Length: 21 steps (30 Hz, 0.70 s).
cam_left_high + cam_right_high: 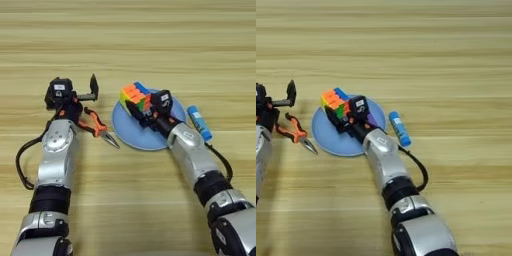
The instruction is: Move the objects on the table
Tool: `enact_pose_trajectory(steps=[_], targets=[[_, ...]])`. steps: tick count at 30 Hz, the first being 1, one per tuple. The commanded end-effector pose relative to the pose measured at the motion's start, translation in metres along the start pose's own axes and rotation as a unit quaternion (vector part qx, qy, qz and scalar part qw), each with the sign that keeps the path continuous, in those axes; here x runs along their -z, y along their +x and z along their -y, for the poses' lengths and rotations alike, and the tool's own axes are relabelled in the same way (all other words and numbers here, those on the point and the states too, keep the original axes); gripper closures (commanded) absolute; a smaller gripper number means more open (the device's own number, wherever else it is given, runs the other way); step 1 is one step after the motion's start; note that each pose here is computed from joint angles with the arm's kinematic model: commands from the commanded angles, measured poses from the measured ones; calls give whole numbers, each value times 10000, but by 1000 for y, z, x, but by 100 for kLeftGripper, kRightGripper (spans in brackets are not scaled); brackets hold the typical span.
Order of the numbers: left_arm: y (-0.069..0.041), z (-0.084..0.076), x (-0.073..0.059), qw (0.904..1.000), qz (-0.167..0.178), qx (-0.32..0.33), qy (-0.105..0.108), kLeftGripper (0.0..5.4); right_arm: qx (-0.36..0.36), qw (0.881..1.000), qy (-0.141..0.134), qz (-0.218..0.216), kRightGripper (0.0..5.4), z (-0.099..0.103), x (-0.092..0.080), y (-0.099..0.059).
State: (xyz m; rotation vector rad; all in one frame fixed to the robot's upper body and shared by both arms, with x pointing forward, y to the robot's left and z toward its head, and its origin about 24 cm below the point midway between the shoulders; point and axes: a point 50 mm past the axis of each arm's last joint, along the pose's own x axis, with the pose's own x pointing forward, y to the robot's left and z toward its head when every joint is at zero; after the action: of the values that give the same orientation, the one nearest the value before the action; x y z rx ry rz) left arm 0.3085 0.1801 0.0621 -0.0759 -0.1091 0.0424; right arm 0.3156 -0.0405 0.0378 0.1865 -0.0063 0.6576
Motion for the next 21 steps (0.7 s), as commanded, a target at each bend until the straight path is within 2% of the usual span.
enact_pose_trajectory(steps=[1, 12, 18, 21], targets=[[-1, -2, -1, 10000, -9, -22, 51, 0, 154, 9997, -175, 87, 204, 5, -9, -7], [-2, 2, -2, 10000, 16, -36, 18, 0, 1053, 9903, -748, 517, 204, 40, -49, -66], [-1, 1, -3, 10000, 27, -44, 20, 0, 1536, 9828, -842, 580, 204, 58, -61, -91], [-1, 1, -3, 10000, 39, -45, 25, 0, 2015, 9736, -918, 550, 204, 78, -65, -110]])
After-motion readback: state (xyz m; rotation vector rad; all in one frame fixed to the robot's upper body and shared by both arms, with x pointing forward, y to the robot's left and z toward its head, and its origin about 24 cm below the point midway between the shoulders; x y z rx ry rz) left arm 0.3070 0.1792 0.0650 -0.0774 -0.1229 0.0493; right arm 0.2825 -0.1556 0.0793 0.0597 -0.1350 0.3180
